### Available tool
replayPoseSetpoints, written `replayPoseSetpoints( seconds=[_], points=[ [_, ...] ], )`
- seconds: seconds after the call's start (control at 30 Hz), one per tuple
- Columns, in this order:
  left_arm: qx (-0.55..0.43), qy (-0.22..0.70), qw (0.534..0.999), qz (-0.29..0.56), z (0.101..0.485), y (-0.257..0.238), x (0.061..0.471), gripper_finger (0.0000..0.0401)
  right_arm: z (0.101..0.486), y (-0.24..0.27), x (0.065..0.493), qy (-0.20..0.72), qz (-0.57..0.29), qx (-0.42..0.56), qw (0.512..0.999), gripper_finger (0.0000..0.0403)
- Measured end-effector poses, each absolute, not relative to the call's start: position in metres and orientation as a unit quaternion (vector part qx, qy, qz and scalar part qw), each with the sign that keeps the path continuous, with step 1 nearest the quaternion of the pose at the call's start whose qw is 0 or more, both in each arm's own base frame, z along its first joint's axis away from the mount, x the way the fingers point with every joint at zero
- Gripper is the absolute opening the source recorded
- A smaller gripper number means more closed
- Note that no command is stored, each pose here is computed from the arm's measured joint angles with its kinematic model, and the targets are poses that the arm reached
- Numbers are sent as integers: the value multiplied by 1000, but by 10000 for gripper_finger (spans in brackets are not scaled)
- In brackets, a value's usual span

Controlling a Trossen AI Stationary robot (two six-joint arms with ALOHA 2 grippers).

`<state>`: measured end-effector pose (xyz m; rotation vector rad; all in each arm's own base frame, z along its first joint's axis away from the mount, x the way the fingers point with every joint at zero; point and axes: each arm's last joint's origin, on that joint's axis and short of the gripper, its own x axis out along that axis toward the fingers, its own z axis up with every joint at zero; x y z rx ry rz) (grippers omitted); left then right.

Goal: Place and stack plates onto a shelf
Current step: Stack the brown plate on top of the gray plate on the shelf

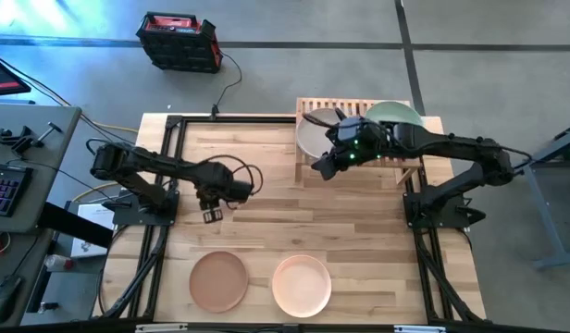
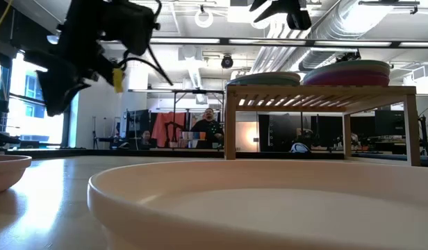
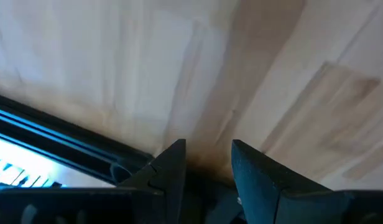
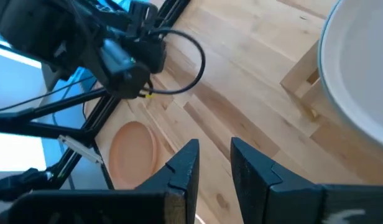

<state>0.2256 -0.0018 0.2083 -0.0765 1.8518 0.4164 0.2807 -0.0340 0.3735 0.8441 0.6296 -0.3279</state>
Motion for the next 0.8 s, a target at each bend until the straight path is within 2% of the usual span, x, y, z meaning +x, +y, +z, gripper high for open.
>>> replayPoseSetpoints(
  seconds=[0.23, 0.43, 0.8],
  points=[
    [-34, 809, 561, 169, 196, -24, 214, 117, 373, -7, 283, 295, -167, 416, 844, 73],
    [-37, 805, 567, 169, 196, -49, 211, 117, 373, 13, 283, 288, -178, 413, 845, 73],
    [-90, 760, 634, 116, 190, -103, 213, 117, 357, 41, 296, 319, -174, 395, 844, 73]
  ],
)
